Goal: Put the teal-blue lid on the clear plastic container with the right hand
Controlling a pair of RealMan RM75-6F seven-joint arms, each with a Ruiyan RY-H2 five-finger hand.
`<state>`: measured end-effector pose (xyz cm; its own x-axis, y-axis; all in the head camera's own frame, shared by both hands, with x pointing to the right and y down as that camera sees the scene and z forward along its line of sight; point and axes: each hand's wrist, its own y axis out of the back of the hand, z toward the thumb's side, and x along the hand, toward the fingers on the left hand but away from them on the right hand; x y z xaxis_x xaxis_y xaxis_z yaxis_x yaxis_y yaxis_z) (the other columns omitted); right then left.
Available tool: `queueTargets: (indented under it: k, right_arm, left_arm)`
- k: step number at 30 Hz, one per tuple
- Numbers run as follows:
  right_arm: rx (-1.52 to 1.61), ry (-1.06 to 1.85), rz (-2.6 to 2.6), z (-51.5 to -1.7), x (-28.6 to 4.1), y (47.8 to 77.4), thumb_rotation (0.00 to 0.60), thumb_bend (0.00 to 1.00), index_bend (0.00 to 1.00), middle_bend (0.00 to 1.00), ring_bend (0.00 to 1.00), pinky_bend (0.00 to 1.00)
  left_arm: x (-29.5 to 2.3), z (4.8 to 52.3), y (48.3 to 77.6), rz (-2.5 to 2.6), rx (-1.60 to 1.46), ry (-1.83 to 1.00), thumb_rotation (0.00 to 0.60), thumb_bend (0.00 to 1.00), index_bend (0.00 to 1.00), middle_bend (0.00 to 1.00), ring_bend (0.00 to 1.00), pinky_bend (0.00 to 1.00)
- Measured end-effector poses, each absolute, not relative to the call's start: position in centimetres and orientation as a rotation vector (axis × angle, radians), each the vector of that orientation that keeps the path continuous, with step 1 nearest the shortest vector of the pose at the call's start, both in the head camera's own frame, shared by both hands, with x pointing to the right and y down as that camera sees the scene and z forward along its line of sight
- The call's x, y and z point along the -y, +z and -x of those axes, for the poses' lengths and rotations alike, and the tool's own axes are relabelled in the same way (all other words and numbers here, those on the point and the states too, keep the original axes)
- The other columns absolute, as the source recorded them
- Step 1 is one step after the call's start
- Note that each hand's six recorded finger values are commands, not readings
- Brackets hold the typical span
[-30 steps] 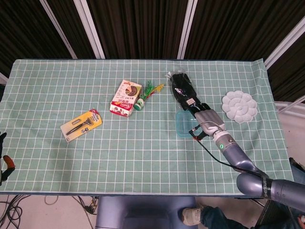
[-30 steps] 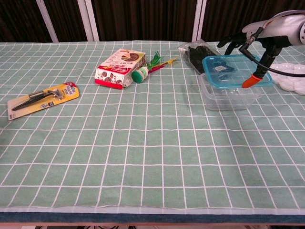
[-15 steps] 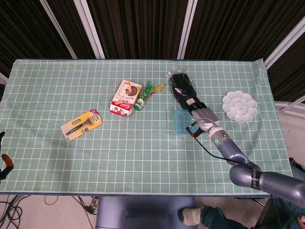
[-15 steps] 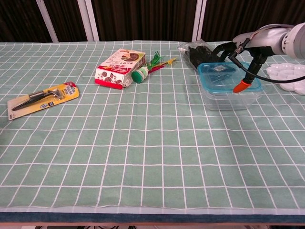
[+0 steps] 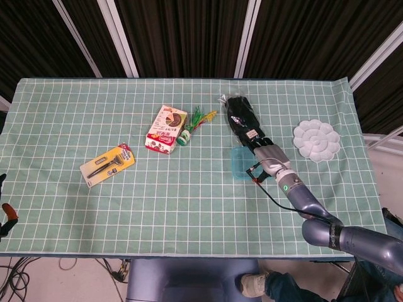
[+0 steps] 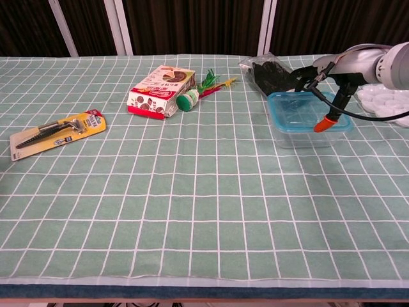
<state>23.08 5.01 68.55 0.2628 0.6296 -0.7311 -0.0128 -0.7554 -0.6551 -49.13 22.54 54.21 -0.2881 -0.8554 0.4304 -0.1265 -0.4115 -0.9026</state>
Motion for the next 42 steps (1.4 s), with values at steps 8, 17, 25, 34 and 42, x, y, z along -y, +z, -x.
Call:
queueTargets:
  k: [8, 17, 25, 34, 42]
  right_arm:
    - [0.563, 1.528, 1.992, -23.04, -4.62, 68.75, 0.600, 0.23, 0.00, 0.43, 0.07, 0.00]
    - [0.548, 1.530, 1.996, -22.83, -4.69, 69.02, 0.600, 0.23, 0.00, 0.43, 0.07, 0.00]
    - [0.539, 1.539, 1.990, -22.85, -4.79, 69.36, 0.600, 0.23, 0.00, 0.34, 0.04, 0.00]
    - [0.542, 1.548, 1.976, -22.84, -4.72, 69.33, 0.600, 0.23, 0.00, 0.26, 0.00, 0.00]
    - [0.531, 1.567, 1.970, -22.95, -4.90, 69.43, 0.600, 0.23, 0.00, 0.21, 0.00, 0.00]
  left_arm:
    - [-22.47, 49.23, 54.22, 1.410, -1.251, -1.758, 0.600, 0.79, 0.05, 0.00, 0.00, 0.00]
    - [-22.47, 49.22, 54.20, 1.409, -1.250, -1.758, 0.600, 0.79, 0.05, 0.00, 0.00, 0.00]
    - [-22.46, 49.25, 54.20, 1.407, -1.249, -1.761, 0.600, 0.79, 0.05, 0.00, 0.00, 0.00]
    - [-22.52, 49.21, 54.27, 1.408, -1.244, -1.765, 0.600, 0.79, 0.05, 0.00, 0.00, 0.00]
    - [-22.56, 49.17, 54.34, 1.410, -1.240, -1.767, 0.600, 0.77, 0.05, 0.00, 0.00, 0.00]
